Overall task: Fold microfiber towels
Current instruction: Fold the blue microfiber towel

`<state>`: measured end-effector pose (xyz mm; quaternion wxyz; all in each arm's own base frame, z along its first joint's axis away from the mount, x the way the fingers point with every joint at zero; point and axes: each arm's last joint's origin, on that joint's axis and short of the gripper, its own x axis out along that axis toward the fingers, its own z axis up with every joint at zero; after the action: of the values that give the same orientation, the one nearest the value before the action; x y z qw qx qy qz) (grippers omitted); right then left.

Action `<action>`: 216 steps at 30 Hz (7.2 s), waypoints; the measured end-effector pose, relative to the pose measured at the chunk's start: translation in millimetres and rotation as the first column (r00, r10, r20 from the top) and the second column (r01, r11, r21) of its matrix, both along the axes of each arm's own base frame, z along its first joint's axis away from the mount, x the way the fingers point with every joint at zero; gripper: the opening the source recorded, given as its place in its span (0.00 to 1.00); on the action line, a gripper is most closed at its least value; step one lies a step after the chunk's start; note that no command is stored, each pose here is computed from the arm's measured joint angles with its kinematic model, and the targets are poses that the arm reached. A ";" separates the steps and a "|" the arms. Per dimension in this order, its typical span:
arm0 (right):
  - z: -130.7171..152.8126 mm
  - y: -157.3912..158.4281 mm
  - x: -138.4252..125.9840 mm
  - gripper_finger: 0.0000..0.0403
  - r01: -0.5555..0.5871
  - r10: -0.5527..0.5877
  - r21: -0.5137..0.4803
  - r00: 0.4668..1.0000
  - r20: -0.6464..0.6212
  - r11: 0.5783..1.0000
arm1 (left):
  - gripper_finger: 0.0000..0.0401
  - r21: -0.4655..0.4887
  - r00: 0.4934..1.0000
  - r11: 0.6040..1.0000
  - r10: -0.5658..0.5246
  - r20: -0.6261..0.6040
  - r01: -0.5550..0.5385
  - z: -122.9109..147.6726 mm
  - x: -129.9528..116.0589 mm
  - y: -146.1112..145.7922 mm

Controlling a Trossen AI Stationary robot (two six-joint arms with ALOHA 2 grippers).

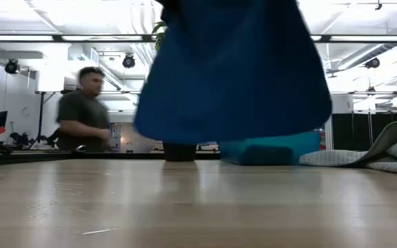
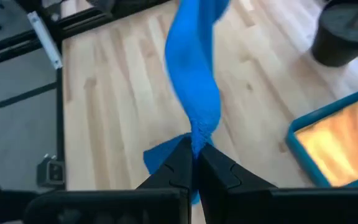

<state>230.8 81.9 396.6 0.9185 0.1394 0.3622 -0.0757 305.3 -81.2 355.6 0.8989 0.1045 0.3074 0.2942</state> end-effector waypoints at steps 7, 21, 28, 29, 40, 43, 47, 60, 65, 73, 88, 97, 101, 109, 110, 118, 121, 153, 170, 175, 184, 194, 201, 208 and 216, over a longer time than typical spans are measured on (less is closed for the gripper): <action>1.6 -6.0 7.7 0.02 0.042 -0.043 0.015 0.998 0.041 0.999 | 0.00 -0.032 0.999 0.998 -0.043 0.032 0.044 25.5 -38.7 19.4; -40.8 82.6 36.4 0.02 -0.105 0.114 0.265 0.993 -0.019 0.959 | 0.00 -0.584 0.910 0.721 -0.406 0.081 0.374 -12.9 -81.1 -42.7; -57.4 116.1 44.2 0.02 -0.207 0.221 0.369 0.975 0.004 0.906 | 0.00 -0.638 0.828 0.546 -0.476 0.297 0.543 -8.2 -86.8 -87.8; -65.6 113.3 45.7 0.02 -0.189 0.213 0.352 0.977 -0.030 0.917 | 0.00 -0.640 0.846 0.573 -0.467 0.258 0.512 -16.2 -86.4 -86.8; -173.9 45.4 56.5 0.02 0.026 0.054 0.272 0.957 -0.284 0.962 | 0.00 -0.632 0.949 0.730 -0.315 0.031 0.263 -127.3 -75.0 -40.9; -195.5 23.9 55.0 0.02 0.081 0.004 0.250 0.946 -0.323 0.965 | 0.00 -0.634 0.964 0.740 -0.261 0.039 0.226 -147.4 -71.8 -23.2; -212.3 -2.7 54.9 0.02 0.151 -0.061 0.235 0.934 -0.351 0.960 | 0.00 -0.614 0.974 0.762 -0.219 0.056 0.207 -167.0 -69.5 -1.5; -226.0 -67.3 65.4 0.07 0.325 -0.236 0.170 0.885 -0.402 0.930 | 0.07 -0.444 0.980 0.879 -0.198 -0.011 0.173 -180.9 -60.3 57.8; -212.8 -85.5 61.5 0.18 0.402 -0.344 0.113 0.875 -0.341 0.909 | 0.27 -0.388 0.990 0.913 -0.138 -0.009 0.124 -174.9 -61.2 84.6; -184.8 -63.6 59.7 0.33 0.233 -0.204 0.148 0.960 -0.191 0.961 | 0.53 -0.518 0.956 0.808 -0.281 0.085 0.283 -161.8 -66.5 98.0; -211.1 105.1 59.9 0.36 -0.295 0.287 0.194 0.955 0.070 0.936 | 0.54 -0.503 0.432 0.384 -0.902 -0.022 0.774 -182.3 -103.5 -30.5; -239.1 148.5 81.2 0.45 -0.476 0.476 0.021 0.879 -0.012 0.879 | 0.54 -0.405 0.404 0.408 -0.909 -0.101 0.818 -207.2 -100.8 -66.9; -248.6 151.6 88.0 0.52 -0.505 0.496 -0.034 0.856 -0.148 0.862 | 0.54 -0.435 0.400 0.436 -0.899 -0.176 0.788 -225.0 -93.7 -71.8; -260.8 148.7 81.3 0.59 -0.480 0.439 -0.035 0.826 -0.353 0.876 | 0.54 -0.392 0.367 0.418 -0.908 -0.202 0.820 -226.2 -83.1 -79.3; -262.4 147.5 79.7 0.59 -0.470 0.427 -0.032 0.826 -0.368 0.882 | 0.54 -0.387 0.366 0.418 -0.908 -0.205 0.822 -226.2 -83.1 -79.2; -266.7 142.6 73.6 0.55 -0.455 0.397 -0.042 0.815 -0.421 0.889 | 0.44 -0.408 0.369 0.437 -0.899 -0.237 0.802 -237.7 -81.9 -78.2; -268.4 141.7 72.7 0.51 -0.456 0.397 -0.043 0.814 -0.425 0.889 | 0.31 -0.431 0.380 0.450 -0.893 -0.243 0.782 -244.4 -80.2 -77.4; -203.9 172.1 74.4 0.02 -0.509 0.532 0.162 0.827 -0.180 0.845 | 0.00 -0.542 0.458 0.350 -0.886 0.073 0.764 -179.9 -92.6 -72.1; -203.7 141.7 49.2 0.02 -0.284 0.297 0.090 0.916 -0.268 0.955 | 0.00 -0.459 0.578 0.496 -0.815 0.048 0.737 -170.3 -69.4 -16.5; -210.6 124.7 31.4 0.02 -0.224 0.248 0.115 0.930 -0.273 0.968 | 0.00 -0.477 0.636 0.542 -0.770 0.048 0.692 -173.7 -60.9 5.4; -217.1 87.4 13.4 0.02 -0.123 0.152 0.120 0.948 -0.279 0.985 | 0.00 -0.475 0.693 0.596 -0.719 0.042 0.647 -175.7 -55.6 31.1; -224.3 56.8 27.3 0.02 -0.095 0.118 0.103 0.961 -0.251 0.990 | 0.00 -0.501 0.712 0.615 -0.702 0.004 0.609 -186.8 -51.5 36.9; -237.2 49.2 21.2 0.02 -0.097 0.135 0.135 0.940 -0.314 0.986 | 0.00 -0.500 0.748 0.667 -0.661 -0.056 0.552 -198.5 -47.5 41.8; -245.7 45.6 15.2 0.02 -0.034 0.084 0.147 0.934 -0.346 0.989 | 0.00 -0.431 0.840 0.790 -0.529 -0.121 0.436 -204.2 -43.8 50.7; -245.7 42.2 13.9 0.06 0.061 -0.025 0.098 0.944 -0.330 0.993 | 0.02 -0.408 0.865 0.820 -0.485 -0.124 0.401 -201.5 -44.4 55.2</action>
<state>244.7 124.0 150.8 0.8349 0.1815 0.5103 -0.0985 260.9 -26.1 154.1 0.9056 0.0348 0.4226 -0.0011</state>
